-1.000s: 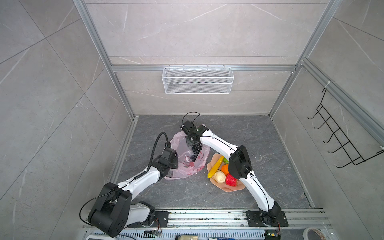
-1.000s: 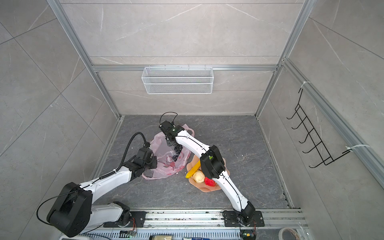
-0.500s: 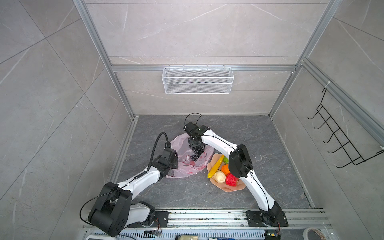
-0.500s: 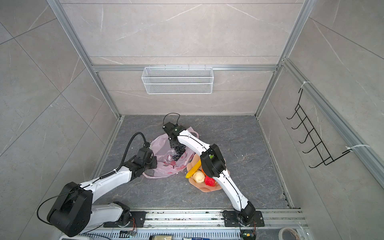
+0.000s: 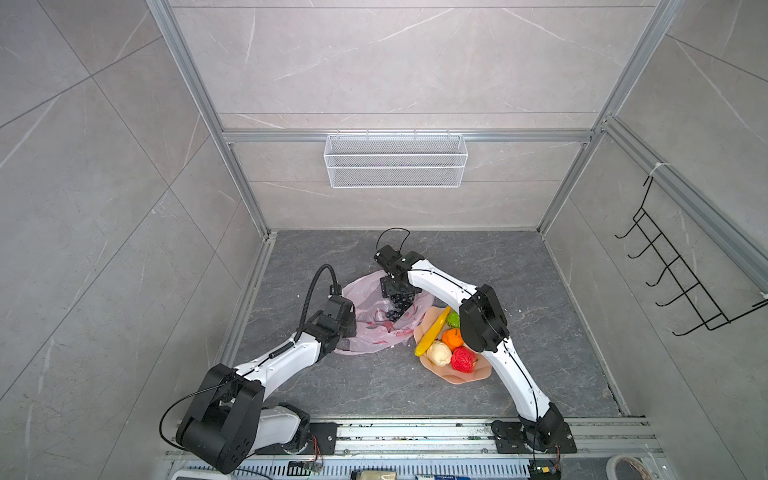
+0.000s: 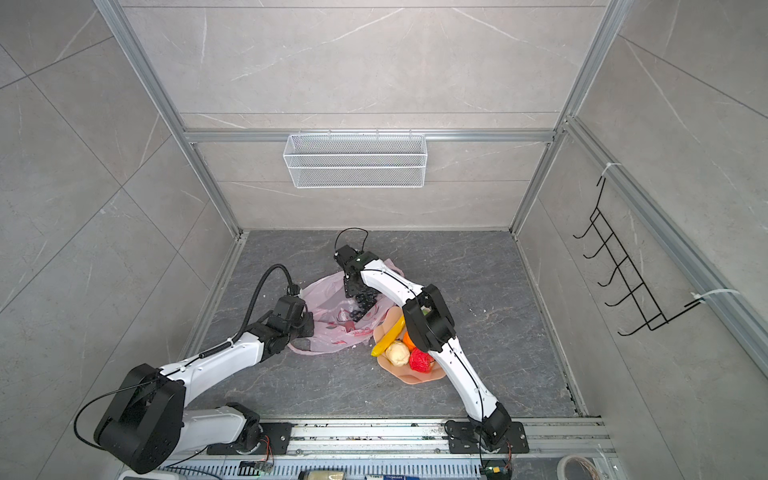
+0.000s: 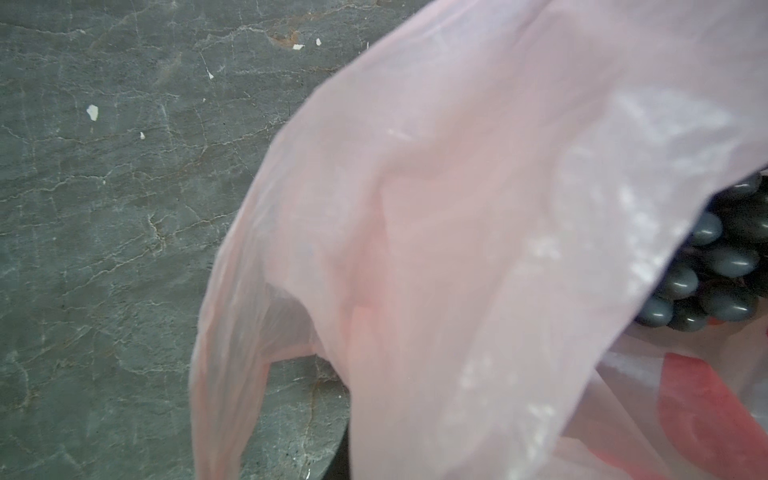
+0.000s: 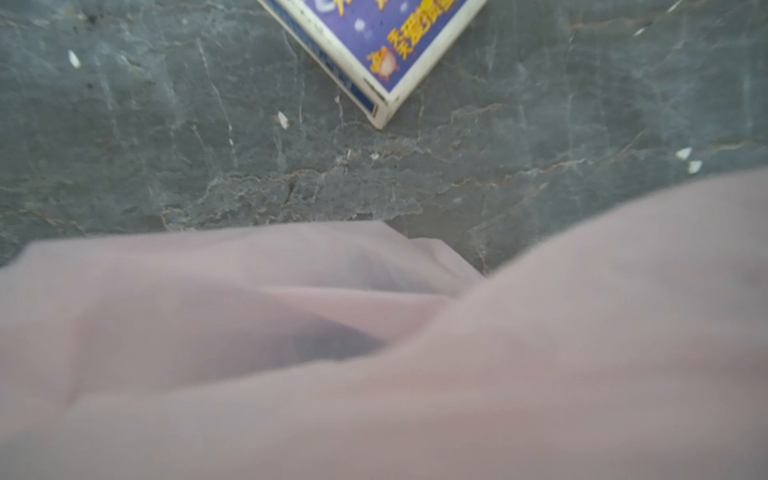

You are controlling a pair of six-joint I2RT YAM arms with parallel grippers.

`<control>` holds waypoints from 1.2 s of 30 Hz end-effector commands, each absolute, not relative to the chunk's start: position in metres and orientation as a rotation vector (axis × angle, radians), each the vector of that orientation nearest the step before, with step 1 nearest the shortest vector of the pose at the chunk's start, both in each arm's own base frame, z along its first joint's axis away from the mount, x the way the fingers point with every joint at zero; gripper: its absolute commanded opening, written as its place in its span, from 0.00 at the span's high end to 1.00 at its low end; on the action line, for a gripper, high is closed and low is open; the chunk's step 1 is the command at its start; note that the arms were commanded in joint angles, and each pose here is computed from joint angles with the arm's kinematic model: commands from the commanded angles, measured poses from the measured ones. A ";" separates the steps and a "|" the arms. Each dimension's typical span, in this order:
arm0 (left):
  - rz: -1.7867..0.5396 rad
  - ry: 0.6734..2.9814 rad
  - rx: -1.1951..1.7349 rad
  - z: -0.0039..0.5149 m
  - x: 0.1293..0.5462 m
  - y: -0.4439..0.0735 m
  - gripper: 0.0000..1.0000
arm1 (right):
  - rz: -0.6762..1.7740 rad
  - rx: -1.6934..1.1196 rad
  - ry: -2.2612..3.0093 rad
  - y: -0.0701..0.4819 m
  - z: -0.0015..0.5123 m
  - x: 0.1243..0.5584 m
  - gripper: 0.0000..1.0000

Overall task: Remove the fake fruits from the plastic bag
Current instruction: 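Reach into the bag and grasp the dark grape bunch with the right gripper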

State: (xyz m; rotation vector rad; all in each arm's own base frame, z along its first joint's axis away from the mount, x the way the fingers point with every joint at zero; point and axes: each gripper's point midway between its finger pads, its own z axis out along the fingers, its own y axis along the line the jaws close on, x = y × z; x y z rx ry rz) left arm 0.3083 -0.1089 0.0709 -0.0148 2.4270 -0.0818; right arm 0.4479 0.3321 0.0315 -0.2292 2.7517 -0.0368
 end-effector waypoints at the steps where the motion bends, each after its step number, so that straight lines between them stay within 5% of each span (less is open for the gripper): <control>1: -0.090 2.390 -0.036 0.083 0.317 -0.111 0.93 | 0.054 -0.202 2.744 0.338 0.047 0.448 0.12; 9: -0.087 2.393 -0.037 0.082 0.318 -0.111 0.93 | 0.301 -0.296 2.730 0.377 0.064 0.438 0.27; 18: -0.088 2.403 -0.036 0.079 0.319 -0.113 0.93 | 0.318 -0.337 2.699 0.391 0.075 0.433 0.36; 36: -0.106 2.400 -0.035 0.079 0.320 -0.115 0.93 | 0.169 -0.330 2.741 0.387 0.031 0.447 0.28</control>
